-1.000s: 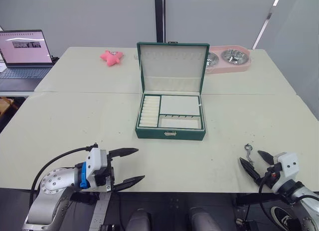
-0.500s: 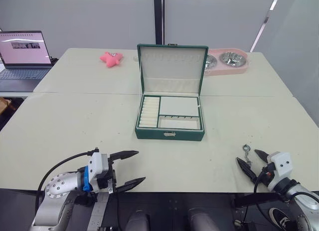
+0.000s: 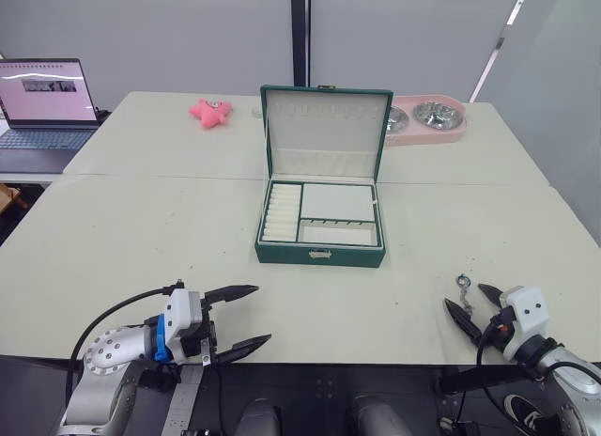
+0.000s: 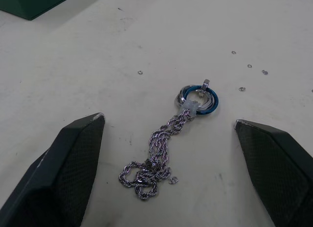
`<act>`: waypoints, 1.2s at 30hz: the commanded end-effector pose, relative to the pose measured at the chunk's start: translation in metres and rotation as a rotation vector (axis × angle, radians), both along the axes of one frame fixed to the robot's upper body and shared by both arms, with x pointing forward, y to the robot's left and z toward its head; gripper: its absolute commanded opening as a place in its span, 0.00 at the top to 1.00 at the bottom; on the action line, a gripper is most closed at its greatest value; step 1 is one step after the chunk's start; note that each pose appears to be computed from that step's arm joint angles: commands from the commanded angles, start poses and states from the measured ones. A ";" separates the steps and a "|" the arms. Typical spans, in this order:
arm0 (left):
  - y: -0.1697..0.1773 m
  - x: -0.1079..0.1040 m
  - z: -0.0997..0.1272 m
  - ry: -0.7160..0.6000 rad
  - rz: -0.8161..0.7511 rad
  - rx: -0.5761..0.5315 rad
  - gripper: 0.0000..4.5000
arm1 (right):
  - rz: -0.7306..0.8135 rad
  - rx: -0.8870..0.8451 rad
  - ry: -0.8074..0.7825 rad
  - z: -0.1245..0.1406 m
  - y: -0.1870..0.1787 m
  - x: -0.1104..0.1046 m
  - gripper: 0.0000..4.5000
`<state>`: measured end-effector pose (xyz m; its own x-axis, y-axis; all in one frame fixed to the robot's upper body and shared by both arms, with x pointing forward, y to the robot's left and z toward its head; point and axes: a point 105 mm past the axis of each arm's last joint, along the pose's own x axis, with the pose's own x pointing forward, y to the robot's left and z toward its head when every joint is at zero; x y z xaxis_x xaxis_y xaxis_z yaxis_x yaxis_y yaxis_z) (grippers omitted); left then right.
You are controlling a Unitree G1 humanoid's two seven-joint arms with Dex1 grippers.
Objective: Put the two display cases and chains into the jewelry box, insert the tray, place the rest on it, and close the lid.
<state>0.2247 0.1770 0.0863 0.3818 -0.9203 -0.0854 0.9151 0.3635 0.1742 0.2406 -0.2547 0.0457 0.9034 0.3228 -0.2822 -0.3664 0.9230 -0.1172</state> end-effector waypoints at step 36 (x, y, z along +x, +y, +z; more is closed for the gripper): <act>-0.029 0.016 0.040 -0.068 0.000 -0.072 0.00 | -0.013 0.101 -0.060 0.021 -0.005 0.006 0.99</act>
<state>0.2417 0.1529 0.1159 0.3983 -0.9168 -0.0273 0.9026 0.3865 0.1898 0.2465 -0.2579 0.0554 0.9171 0.3255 -0.2302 -0.3438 0.9381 -0.0431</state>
